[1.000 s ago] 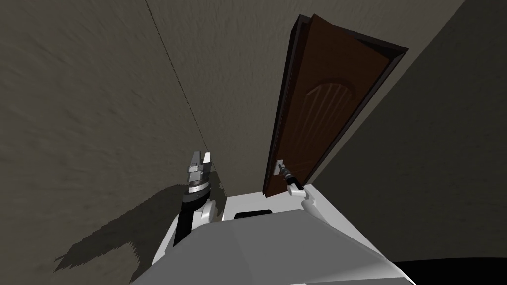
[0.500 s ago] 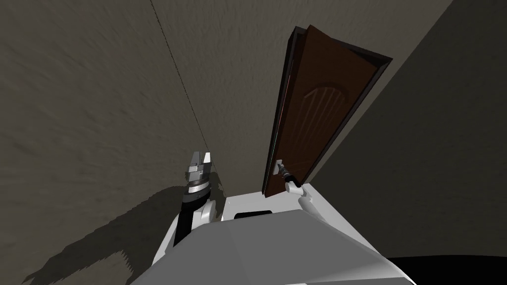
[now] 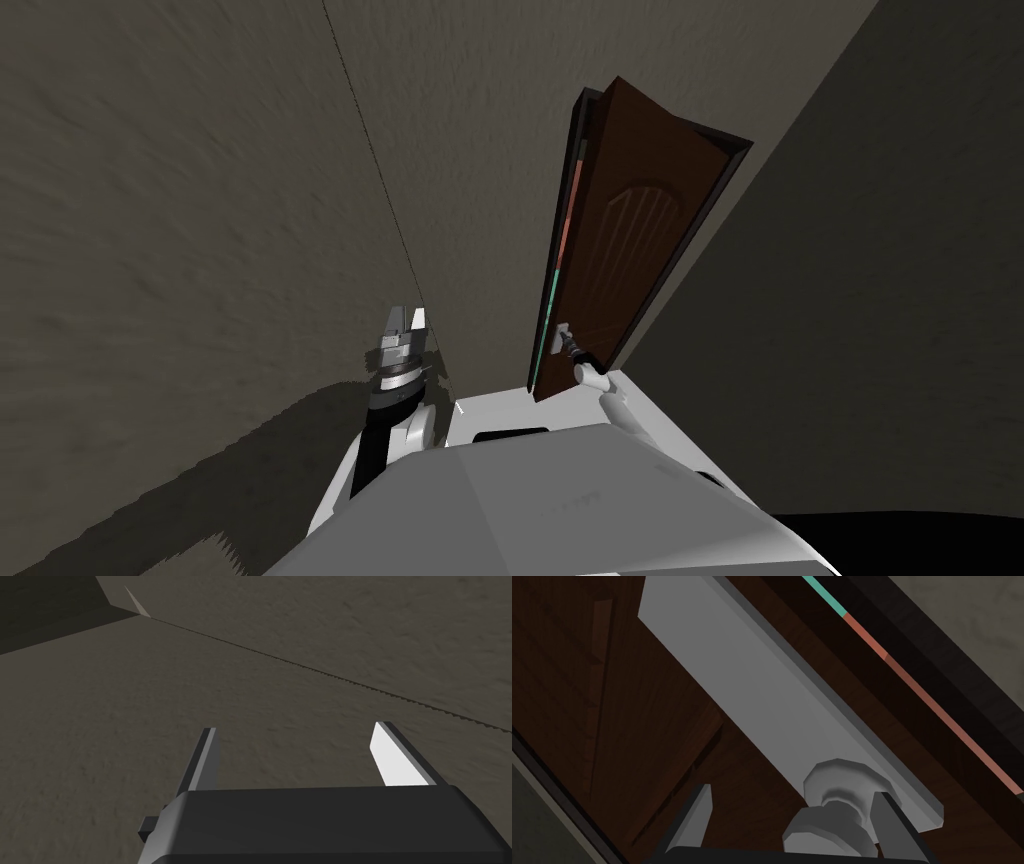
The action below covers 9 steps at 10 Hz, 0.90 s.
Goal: Pull the door open
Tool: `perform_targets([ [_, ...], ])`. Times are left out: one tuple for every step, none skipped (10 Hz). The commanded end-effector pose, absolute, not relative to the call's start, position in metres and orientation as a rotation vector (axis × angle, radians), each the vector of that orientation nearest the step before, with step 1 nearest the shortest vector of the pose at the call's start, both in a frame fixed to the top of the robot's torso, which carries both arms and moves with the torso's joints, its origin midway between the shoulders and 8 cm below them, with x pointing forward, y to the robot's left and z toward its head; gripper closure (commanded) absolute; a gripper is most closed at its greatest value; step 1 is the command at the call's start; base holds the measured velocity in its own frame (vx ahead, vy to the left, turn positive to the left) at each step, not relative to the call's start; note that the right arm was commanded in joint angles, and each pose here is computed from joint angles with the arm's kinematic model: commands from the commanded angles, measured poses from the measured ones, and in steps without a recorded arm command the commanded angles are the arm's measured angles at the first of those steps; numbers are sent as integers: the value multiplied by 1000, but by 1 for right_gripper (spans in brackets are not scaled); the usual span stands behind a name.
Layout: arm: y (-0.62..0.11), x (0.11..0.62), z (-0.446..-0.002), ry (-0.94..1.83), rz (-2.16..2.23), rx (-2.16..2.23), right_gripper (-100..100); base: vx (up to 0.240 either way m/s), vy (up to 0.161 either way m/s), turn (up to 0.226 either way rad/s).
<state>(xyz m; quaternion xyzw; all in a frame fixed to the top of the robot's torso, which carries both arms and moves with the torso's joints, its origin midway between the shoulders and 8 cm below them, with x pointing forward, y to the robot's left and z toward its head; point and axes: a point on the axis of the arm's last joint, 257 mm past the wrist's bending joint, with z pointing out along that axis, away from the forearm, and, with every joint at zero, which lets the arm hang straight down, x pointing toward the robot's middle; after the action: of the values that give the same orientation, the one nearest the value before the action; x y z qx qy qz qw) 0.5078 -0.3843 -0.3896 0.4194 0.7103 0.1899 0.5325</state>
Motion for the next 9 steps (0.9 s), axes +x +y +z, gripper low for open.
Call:
perform_targets([
  [-411,489,-404,1703,410,1052,100,-4,-15,13],
  [-411,489,-404,1703,410,1052,100,9,-11,12],
  [-411,489,-404,1703,410,1052,100,7,2,-18],
  [-411,489,-404,1703,410,1052,100,-5,12,-16],
  [-411,489,-404,1703,410,1052,100,-9,14,12],
  [-411,490,-403,1702,411,1051,100,11,1,32],
  [-411,489,-404,1703,410,1052,100,3,-8,-18],
  [-381,507,-389,1673,487,1044,100,-37,15,103],
  [-381,507,-388,1666,496,1055,100,-46,-4,104],
])
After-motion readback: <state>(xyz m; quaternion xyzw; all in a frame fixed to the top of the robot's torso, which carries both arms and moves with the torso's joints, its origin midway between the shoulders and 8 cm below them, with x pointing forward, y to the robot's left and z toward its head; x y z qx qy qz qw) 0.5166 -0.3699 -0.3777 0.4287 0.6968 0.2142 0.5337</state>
